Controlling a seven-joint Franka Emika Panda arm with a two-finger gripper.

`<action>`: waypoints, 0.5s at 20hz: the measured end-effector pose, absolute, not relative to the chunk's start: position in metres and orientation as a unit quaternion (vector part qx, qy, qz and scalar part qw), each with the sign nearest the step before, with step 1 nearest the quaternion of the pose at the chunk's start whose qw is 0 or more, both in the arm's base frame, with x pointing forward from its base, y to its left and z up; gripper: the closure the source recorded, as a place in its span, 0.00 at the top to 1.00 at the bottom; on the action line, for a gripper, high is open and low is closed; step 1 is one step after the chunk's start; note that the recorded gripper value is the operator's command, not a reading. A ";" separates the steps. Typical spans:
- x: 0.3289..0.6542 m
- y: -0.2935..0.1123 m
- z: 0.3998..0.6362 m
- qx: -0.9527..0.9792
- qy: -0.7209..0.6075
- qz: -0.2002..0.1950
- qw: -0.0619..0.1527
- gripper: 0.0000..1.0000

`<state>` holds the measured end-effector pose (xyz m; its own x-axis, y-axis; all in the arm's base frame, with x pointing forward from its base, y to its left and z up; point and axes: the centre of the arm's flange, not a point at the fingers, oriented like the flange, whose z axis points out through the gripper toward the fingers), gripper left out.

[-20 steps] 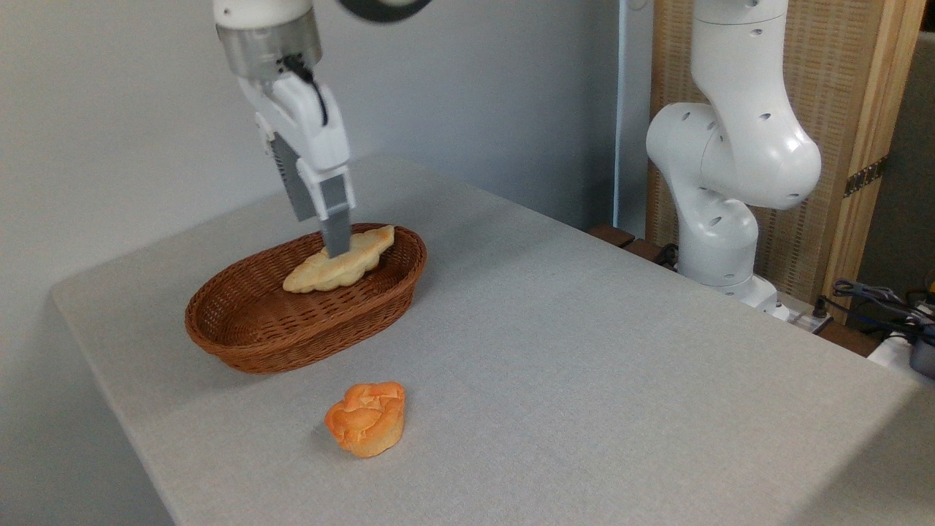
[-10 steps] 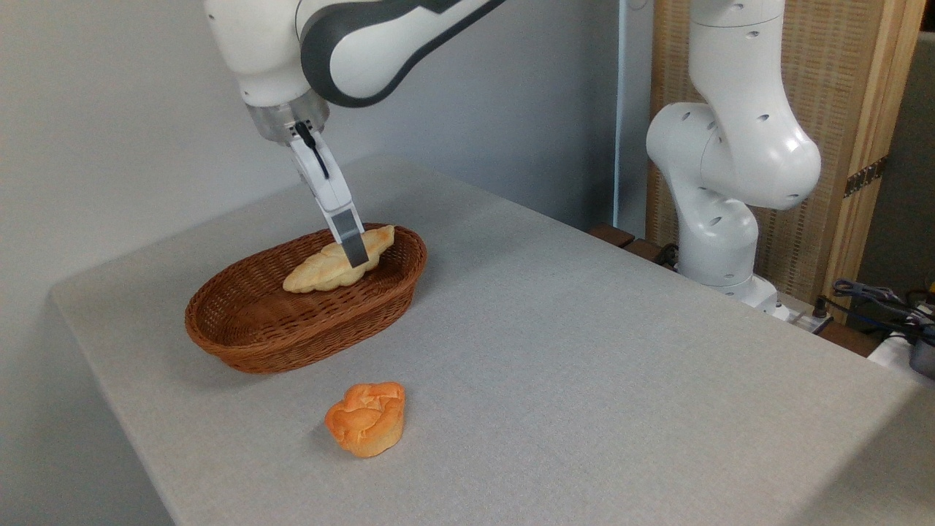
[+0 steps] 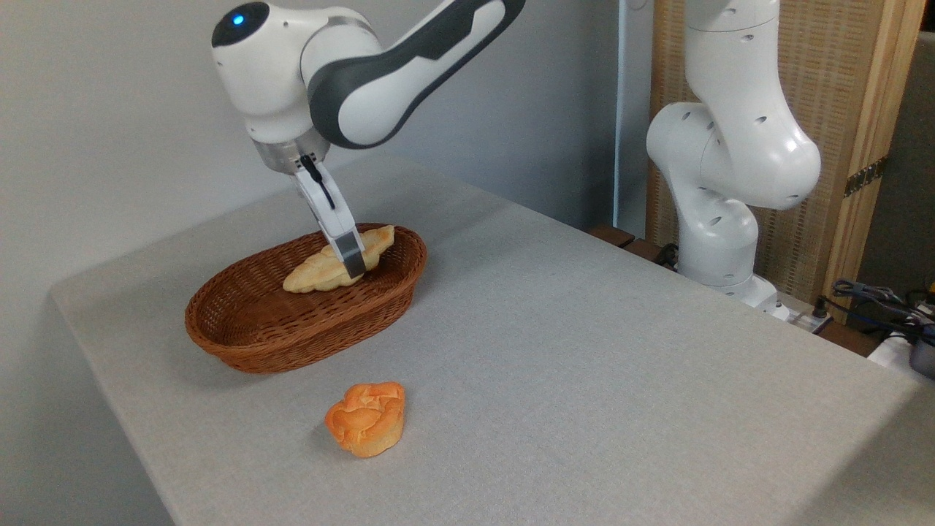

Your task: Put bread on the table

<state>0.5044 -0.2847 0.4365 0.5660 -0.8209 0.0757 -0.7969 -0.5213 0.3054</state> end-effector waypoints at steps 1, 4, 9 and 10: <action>0.502 -0.288 0.430 0.872 -0.463 -0.040 0.155 0.93; 0.499 -0.293 0.421 0.873 -0.462 -0.038 0.154 0.26; 0.499 -0.293 0.421 0.873 -0.461 -0.035 0.154 0.21; 0.499 -0.293 0.421 0.873 -0.461 -0.035 0.154 0.21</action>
